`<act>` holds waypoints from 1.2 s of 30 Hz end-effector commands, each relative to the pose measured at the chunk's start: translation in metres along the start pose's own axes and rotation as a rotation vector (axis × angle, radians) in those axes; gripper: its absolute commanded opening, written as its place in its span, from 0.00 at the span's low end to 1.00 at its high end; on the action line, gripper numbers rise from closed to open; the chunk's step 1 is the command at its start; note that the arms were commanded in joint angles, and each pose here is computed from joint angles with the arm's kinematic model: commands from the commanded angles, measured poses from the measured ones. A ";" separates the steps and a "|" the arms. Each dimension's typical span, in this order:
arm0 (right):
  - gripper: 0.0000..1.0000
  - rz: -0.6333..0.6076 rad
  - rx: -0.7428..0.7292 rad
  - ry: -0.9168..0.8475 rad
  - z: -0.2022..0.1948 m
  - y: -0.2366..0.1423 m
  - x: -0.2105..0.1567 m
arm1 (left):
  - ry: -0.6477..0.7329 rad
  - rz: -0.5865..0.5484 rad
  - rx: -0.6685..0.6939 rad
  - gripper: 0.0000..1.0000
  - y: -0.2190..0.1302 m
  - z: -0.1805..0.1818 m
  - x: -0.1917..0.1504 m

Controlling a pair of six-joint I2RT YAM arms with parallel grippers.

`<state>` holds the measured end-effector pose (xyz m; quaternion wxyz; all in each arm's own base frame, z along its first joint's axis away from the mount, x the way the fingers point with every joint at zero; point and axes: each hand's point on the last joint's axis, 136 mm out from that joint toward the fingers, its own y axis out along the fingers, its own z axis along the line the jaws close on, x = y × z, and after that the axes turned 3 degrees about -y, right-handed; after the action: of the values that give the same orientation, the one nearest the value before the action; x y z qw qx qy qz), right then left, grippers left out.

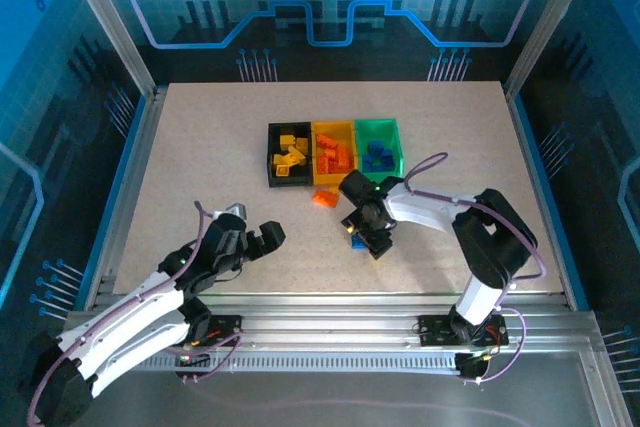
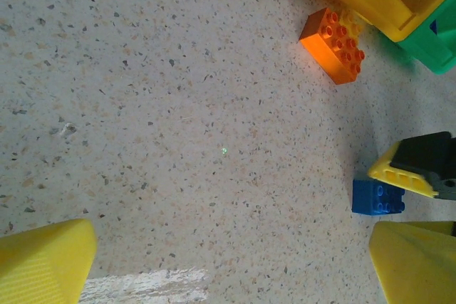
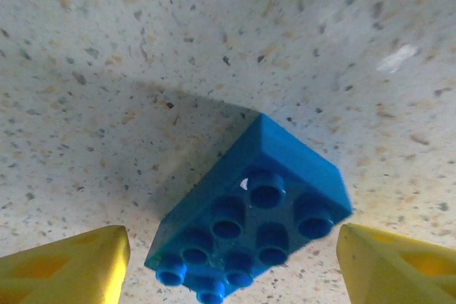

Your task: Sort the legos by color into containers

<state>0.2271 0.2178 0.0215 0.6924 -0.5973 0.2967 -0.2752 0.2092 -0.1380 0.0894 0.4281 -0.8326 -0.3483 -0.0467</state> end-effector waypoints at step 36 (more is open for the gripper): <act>0.33 -0.427 0.049 -0.781 0.105 -0.121 0.163 | 0.019 -0.009 0.024 0.99 -0.009 -0.016 0.015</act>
<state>0.3895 0.1654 0.1639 0.7252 -0.6435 -0.1150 -0.2163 0.2158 -0.1403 0.1006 0.4364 -0.8293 -0.3461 -0.0457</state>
